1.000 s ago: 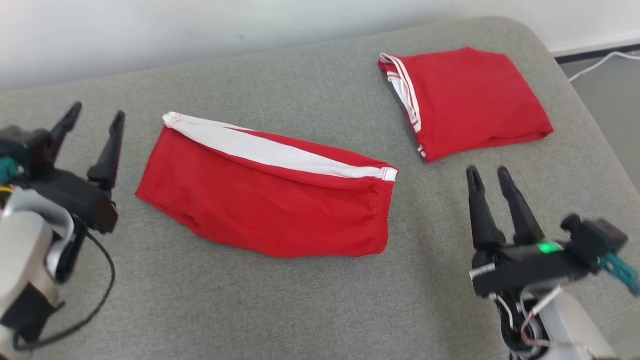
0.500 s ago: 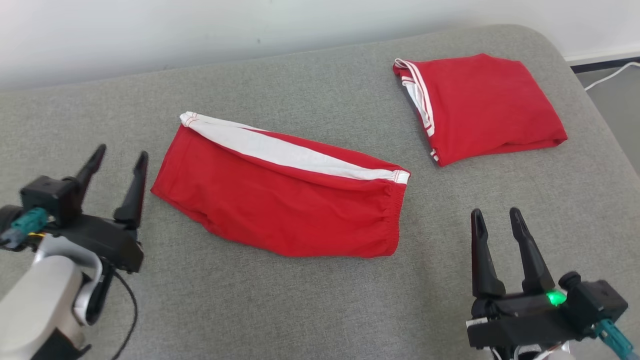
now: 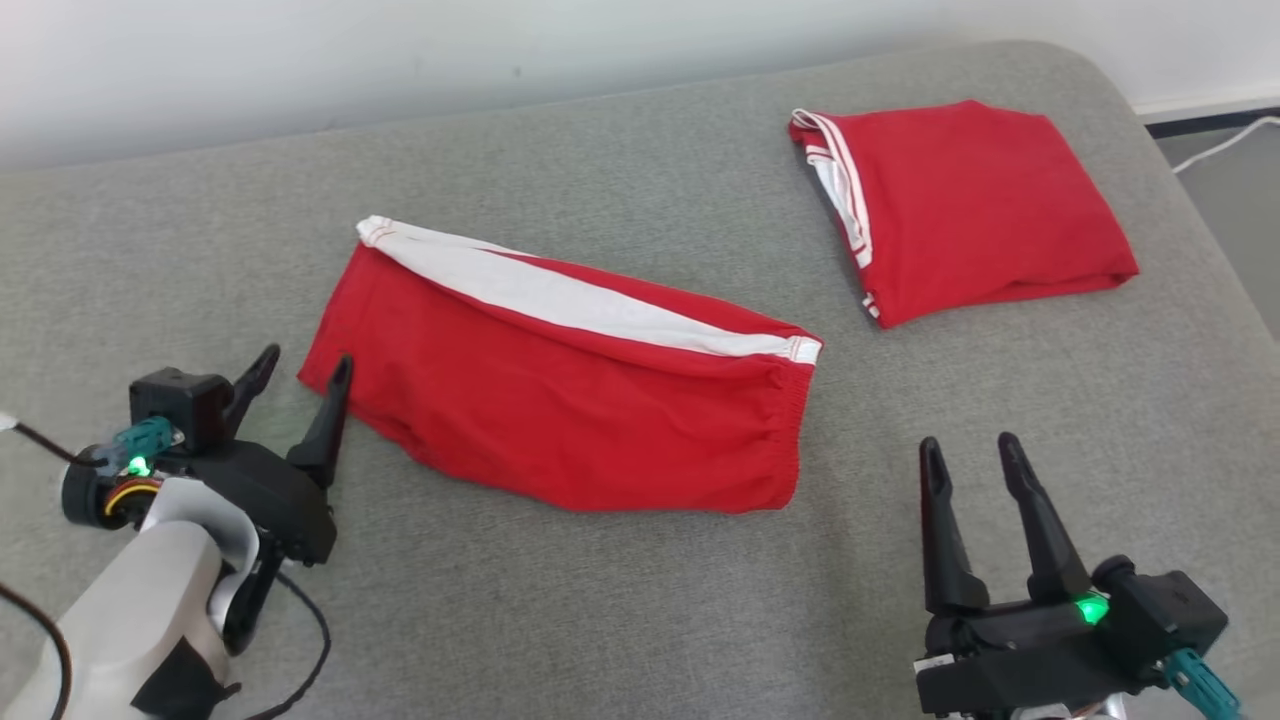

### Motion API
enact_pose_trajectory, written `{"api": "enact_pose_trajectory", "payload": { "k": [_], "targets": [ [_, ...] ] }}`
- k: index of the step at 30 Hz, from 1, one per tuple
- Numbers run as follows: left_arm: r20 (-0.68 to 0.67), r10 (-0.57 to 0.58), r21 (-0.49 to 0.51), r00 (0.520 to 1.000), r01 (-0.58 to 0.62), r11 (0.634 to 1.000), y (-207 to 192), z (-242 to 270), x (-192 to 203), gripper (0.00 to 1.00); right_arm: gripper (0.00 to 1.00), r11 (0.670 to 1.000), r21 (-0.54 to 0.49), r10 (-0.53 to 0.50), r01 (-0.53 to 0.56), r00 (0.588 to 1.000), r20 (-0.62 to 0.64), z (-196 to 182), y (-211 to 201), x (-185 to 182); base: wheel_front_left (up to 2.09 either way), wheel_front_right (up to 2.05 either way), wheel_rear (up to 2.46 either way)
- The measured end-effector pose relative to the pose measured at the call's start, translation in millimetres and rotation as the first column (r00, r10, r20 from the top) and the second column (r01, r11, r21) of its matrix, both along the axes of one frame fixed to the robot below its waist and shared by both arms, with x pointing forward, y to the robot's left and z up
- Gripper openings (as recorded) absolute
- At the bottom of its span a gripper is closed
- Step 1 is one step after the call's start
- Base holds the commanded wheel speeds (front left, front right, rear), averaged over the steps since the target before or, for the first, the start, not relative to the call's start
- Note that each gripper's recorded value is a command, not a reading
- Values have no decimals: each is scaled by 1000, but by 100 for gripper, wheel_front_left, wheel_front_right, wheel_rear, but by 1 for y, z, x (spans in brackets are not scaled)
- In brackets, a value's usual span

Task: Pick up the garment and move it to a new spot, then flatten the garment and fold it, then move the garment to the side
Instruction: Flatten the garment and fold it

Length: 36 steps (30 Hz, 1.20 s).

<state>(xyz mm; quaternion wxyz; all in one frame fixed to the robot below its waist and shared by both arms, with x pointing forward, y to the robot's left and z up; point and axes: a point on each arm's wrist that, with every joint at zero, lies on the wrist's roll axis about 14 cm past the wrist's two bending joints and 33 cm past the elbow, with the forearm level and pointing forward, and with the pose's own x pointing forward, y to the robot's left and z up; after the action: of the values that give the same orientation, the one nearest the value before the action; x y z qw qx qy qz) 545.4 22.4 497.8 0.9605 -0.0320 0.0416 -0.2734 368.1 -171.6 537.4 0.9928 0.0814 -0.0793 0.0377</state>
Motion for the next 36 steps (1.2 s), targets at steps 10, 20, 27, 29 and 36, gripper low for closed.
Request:
{"api": "enact_pose_trajectory", "payload": {
  "k": [10, 20, 27, 29, 36],
  "targets": [
    [-117, -34, 106, 993, 47, 993, -12, -45, 3, 100, 100, 999, -11, -36, 36, 999, -29, -7, -10, -5, 0, 0, 0],
    [-156, -32, 111, 987, 50, 993, -15, -55, -2, 0, 100, 1000, -13, -28, 28, 999, -37, -9, -7, -8, 0, 0, 0],
    [-148, -29, 107, 989, 46, 993, -15, -49, -8, 0, 100, 1000, -10, -7, 6, 1000, -26, -5, -1, -8, 0, 0, 0],
    [-139, -27, 103, 990, 42, 994, -14, -44, -9, 0, 100, 1000, -9, 0, -1, 1000, -24, -4, 2, -9, 0, 0, 0],
    [-127, -3, 52, 992, 9, 999, -11, -32, -28, 0, 100, 1000, 4, 9, -9, 1000, -20, -4, 5, -20, 0, 0, 0]
  ]
}}
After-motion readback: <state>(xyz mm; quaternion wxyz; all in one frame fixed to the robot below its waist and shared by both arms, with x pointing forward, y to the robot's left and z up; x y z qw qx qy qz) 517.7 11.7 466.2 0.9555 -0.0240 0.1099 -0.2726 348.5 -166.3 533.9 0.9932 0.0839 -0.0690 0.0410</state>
